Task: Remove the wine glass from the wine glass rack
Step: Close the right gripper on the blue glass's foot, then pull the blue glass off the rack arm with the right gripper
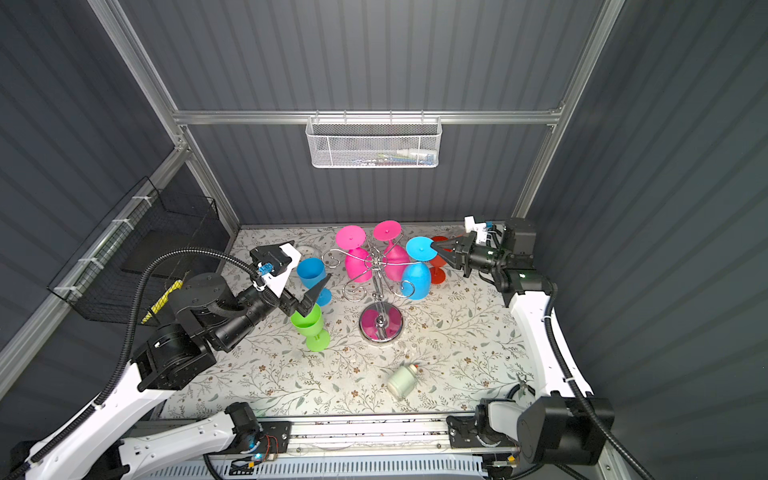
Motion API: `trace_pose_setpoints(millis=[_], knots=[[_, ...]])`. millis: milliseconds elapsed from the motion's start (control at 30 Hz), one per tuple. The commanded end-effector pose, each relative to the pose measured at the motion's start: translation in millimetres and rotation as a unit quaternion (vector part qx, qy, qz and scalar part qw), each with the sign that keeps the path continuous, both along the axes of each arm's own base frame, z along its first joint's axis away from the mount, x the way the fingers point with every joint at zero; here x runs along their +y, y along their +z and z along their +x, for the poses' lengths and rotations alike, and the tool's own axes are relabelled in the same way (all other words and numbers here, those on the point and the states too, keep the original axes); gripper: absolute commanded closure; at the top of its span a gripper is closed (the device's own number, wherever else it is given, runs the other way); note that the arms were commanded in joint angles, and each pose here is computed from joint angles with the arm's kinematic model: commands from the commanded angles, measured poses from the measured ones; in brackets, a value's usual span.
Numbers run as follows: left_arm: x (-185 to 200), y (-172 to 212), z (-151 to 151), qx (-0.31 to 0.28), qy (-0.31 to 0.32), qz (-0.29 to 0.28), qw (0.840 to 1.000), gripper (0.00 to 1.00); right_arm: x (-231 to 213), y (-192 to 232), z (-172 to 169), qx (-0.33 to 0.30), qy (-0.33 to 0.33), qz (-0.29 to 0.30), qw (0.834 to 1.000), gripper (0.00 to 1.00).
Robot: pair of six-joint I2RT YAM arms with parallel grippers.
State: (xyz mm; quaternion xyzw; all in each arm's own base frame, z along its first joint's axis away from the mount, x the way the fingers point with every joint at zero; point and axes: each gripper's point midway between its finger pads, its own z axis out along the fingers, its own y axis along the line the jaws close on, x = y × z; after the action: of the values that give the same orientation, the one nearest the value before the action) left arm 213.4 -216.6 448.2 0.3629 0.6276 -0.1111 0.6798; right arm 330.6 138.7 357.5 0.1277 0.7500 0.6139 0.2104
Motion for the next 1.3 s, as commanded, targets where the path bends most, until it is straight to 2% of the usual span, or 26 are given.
trace_pose_setpoints(millis=[0, 667, 1267], knots=[[4, 6, -5, -0.001, -0.004, -0.019, 1.000, 0.00, -3, 18, -7, -0.021, -0.003, -0.001, 1.000, 1.00], [6, 5, -7, -0.001, -0.004, -0.021, 1.000, 0.00, 6, 29, -28, -0.023, 0.003, 0.000, 1.000, 1.00], [14, 7, -11, 0.000, 0.001, -0.027, 1.000, 0.00, 27, 36, -22, -0.021, 0.026, 0.000, 0.999, 1.00]])
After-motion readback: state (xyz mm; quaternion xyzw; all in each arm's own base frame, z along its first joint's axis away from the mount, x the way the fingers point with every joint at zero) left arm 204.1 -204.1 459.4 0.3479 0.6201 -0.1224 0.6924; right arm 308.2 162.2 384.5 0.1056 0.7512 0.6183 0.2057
